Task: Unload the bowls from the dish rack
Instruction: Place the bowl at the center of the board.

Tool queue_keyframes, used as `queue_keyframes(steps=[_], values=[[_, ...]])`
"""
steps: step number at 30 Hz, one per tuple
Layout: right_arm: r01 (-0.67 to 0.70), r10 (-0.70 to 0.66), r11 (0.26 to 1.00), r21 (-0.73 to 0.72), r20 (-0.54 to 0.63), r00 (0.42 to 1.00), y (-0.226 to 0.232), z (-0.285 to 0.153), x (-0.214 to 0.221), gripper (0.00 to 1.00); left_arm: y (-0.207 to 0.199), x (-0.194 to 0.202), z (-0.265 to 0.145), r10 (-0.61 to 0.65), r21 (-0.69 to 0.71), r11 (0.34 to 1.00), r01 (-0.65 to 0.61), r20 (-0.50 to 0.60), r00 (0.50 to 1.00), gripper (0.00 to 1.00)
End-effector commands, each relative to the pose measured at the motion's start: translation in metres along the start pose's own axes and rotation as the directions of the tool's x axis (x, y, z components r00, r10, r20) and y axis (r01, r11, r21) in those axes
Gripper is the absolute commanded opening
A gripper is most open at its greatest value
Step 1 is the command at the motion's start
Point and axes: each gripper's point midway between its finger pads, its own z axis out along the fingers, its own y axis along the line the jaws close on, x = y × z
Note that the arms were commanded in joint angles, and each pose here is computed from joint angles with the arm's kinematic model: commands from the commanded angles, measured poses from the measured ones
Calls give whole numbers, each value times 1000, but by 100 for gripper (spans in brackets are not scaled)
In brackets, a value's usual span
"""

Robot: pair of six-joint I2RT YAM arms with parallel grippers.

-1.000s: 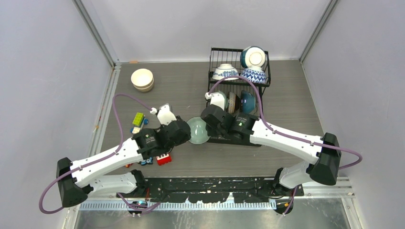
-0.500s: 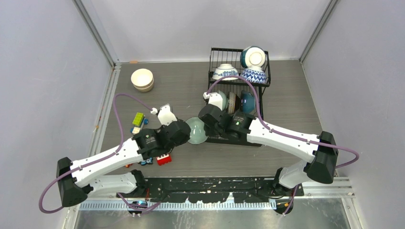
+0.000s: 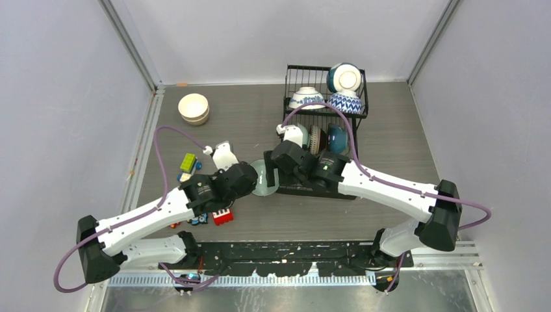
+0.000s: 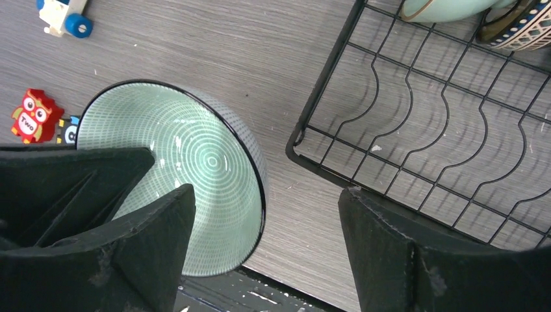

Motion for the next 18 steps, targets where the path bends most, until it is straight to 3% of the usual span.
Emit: queue_keyframes(steps=[1,10,18], values=[[-14,21,997,-74,96,995,7,-33,-32,88,-3,-31,-10,-39,23,999,37,97,995,0],[86,-52,981,-173,194,980,2,-56,-35,92,47,-53,-8,-31,-44,998,35,100,995,0],[45,49,947,-318,283,958,9,-71,-35,92,63,-59,0,-81,-43,996,84,68,994,0]])
